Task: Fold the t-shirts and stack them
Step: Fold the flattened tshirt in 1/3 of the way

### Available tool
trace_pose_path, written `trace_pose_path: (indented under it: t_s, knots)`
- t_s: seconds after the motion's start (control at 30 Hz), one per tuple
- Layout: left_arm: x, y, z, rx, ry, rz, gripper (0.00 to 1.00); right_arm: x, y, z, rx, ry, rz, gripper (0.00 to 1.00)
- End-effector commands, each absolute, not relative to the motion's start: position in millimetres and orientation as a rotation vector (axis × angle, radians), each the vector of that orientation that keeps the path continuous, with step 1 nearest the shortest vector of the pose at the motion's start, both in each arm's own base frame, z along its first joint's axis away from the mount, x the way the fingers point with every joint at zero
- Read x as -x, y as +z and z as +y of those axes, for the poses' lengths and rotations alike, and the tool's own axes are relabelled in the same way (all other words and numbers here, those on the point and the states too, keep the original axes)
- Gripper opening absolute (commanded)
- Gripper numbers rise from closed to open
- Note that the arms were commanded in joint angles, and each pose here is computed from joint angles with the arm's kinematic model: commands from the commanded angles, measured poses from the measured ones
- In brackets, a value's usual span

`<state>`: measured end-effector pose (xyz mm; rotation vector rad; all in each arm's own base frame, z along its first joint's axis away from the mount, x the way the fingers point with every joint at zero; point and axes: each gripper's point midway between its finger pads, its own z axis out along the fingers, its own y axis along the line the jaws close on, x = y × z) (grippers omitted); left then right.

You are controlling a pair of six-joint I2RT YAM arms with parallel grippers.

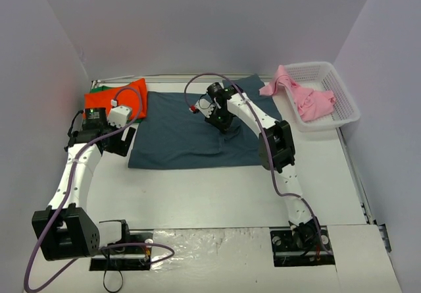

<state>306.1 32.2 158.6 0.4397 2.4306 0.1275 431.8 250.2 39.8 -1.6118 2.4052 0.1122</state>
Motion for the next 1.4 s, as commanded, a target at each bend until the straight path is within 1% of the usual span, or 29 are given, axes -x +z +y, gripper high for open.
trace_pose_path:
  t_s: [0.0, 0.67, 0.87, 1.1, 1.37]
  knots:
    - [-310, 165, 35, -0.422, 0.146, 2.405, 0.79, -431, 42, 250, 1.646, 0.098, 2.407, 0.0]
    - [-309, 161, 35, -0.426, 0.142, 2.415, 0.79, -444, 27, 267, 1.649, 0.109, 2.365, 0.0]
    - [-308, 163, 36, -0.422, 0.143, 2.411, 0.8, -450, 33, 277, 1.638, 0.111, 2.32, 0.0]
    - [-309, 164, 35, -0.422, 0.138, 2.407, 0.79, -448, 50, 287, 1.641, 0.122, 2.269, 0.0]
    - [-309, 163, 35, -0.424, 0.137, 2.405, 0.8, -439, 40, 291, 1.704, 0.113, 2.257, 0.0]
